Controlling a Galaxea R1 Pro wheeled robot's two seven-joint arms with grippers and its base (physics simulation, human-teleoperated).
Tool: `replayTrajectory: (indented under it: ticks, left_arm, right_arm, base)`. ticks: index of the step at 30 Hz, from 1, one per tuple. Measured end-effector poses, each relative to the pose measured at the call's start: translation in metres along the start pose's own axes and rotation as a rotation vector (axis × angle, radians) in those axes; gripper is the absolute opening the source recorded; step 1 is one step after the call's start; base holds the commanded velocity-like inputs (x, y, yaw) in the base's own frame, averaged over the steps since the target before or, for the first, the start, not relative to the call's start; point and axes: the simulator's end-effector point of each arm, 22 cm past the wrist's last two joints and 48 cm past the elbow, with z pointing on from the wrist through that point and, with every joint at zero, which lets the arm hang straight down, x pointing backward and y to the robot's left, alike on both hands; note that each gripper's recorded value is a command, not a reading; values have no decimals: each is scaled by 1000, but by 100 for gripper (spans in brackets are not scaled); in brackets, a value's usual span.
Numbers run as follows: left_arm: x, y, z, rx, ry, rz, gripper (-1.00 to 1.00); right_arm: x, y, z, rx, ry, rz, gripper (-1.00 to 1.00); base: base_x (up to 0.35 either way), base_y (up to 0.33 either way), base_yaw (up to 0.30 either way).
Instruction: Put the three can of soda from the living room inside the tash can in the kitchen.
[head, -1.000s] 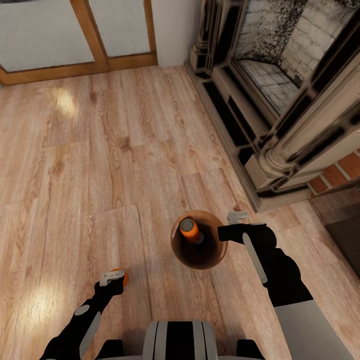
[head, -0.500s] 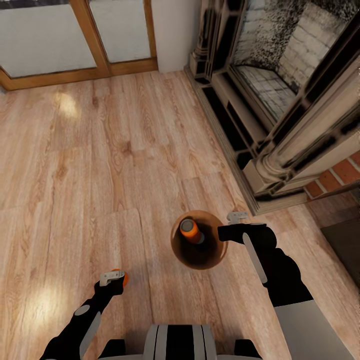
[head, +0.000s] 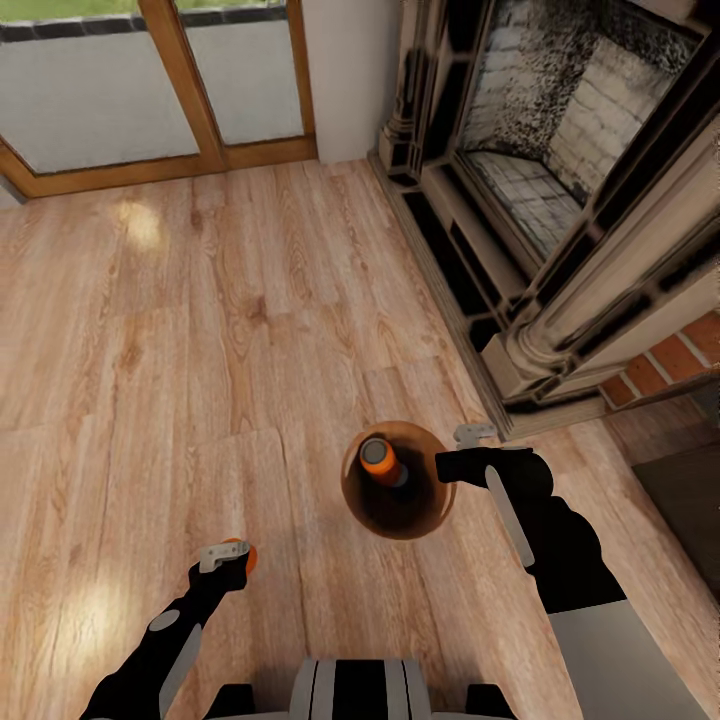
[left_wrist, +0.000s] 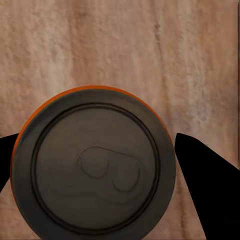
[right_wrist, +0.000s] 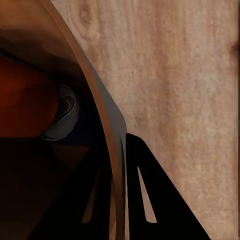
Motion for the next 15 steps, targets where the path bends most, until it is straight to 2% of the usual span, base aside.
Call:
replayTrajectory:
  ticks: [15]
  left_arm:
    - [-33, -6, -29, 5, -24, 0, -100]
  right_arm:
    - [-25, 5, -39, 2, -23, -4, -100]
  base:
    - [0, 0, 0]
